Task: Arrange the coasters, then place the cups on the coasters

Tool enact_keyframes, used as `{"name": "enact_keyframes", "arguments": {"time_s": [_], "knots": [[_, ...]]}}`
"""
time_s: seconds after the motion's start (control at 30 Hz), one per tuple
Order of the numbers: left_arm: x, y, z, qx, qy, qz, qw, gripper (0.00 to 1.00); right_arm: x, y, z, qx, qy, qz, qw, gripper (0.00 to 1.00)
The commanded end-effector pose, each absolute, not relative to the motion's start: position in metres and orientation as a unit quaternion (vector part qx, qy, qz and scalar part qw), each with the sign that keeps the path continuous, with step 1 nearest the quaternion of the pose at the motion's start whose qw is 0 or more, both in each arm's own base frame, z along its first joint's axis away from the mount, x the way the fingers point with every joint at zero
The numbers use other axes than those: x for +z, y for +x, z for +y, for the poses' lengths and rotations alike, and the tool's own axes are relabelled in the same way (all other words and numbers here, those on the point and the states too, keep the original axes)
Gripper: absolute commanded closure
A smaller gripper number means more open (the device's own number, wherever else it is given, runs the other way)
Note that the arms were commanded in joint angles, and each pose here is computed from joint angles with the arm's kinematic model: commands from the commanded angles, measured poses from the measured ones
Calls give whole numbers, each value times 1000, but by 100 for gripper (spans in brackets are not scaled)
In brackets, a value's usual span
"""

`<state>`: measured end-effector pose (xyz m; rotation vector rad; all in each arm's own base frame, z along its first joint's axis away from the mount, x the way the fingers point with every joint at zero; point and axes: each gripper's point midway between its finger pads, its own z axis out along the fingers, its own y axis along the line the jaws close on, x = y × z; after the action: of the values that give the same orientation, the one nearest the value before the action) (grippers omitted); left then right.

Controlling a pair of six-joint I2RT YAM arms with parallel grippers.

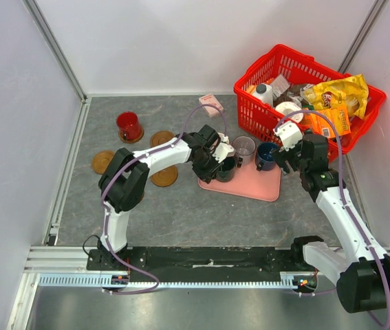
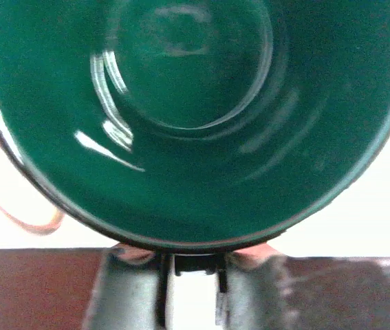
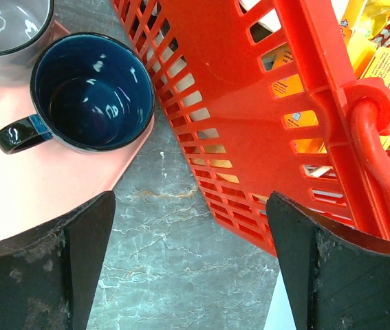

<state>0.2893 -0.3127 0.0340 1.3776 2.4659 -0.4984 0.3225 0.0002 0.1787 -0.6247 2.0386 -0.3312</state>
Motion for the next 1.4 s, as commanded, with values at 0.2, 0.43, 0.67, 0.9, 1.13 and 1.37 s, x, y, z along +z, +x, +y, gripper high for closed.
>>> {"name": "enact_keyframes", "arguments": {"time_s": [0.2,0.43,0.67,0.9,1.13,1.37], "knots": [[64,287,-322,-198,494,831,160,98,183,327,-1,-142,-257,823,485,2],[87,283,-311,-187,507,819,193,98,182,327,1,-138,-260,824,484,2],[122,284,-297,-167,516,804,243,98,183,326,1,-137,-260,823,486,2],[163,289,-279,-129,524,786,300,98,183,325,2,-136,-260,823,486,2],[185,303,-255,-96,498,794,336,98,186,323,4,-127,-263,820,492,2],[186,322,-229,-92,454,816,346,98,188,322,6,-122,-265,818,496,2]]}}
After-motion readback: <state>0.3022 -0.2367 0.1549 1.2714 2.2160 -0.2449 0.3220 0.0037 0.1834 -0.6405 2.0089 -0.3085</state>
